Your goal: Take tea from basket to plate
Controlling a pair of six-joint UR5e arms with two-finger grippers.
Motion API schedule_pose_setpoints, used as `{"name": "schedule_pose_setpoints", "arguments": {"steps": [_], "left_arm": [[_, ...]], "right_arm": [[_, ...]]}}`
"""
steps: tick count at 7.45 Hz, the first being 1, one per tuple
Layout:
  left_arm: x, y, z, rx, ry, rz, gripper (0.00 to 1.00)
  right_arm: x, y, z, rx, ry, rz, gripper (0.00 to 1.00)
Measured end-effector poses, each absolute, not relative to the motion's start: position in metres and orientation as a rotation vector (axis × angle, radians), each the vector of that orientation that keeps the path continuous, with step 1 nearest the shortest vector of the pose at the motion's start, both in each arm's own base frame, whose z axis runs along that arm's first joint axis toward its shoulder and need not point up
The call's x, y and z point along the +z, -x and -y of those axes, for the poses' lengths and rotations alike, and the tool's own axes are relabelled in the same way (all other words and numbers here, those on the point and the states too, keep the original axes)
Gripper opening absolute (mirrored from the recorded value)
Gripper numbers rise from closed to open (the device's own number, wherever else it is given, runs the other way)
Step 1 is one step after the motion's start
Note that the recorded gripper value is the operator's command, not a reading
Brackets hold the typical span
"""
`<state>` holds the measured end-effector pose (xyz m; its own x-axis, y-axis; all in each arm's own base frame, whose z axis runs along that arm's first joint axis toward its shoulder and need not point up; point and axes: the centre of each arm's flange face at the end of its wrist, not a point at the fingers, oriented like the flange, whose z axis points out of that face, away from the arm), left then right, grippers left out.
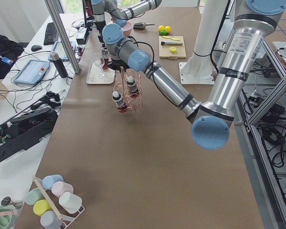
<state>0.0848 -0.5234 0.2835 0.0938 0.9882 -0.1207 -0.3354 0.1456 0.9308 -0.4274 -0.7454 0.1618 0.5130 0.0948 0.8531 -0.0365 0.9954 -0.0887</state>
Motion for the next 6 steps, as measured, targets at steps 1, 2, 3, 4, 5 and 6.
{"name": "schedule_pose_setpoints", "arguments": {"steps": [1, 2, 3, 4, 5, 6], "left_arm": [[0.303, -0.063, 0.532, 1.221, -0.916, -0.923, 0.0], [0.319, -0.042, 0.542, 1.222, -0.931, -0.889, 0.0], [0.334, -0.023, 0.552, 1.214, -0.937, -0.855, 0.0], [0.344, -0.006, 0.561, 1.204, -0.936, -0.812, 0.0], [0.349, 0.003, 0.57, 1.199, -0.926, -0.763, 0.0], [0.351, 0.008, 0.586, 1.191, -0.91, -0.726, 0.0]], "right_arm": [[0.158, 0.421, 0.749, 0.059, 0.055, 1.02, 0.0], [0.155, 0.415, 0.752, 0.036, 0.051, 1.008, 0.0], [0.154, 0.412, 0.754, 0.021, 0.047, 1.001, 0.0], [0.154, 0.41, 0.755, 0.006, 0.041, 0.997, 0.0], [0.156, 0.41, 0.755, -0.011, 0.037, 0.992, 0.0], [0.159, 0.41, 0.755, -0.032, 0.028, 0.985, 0.0]]}}
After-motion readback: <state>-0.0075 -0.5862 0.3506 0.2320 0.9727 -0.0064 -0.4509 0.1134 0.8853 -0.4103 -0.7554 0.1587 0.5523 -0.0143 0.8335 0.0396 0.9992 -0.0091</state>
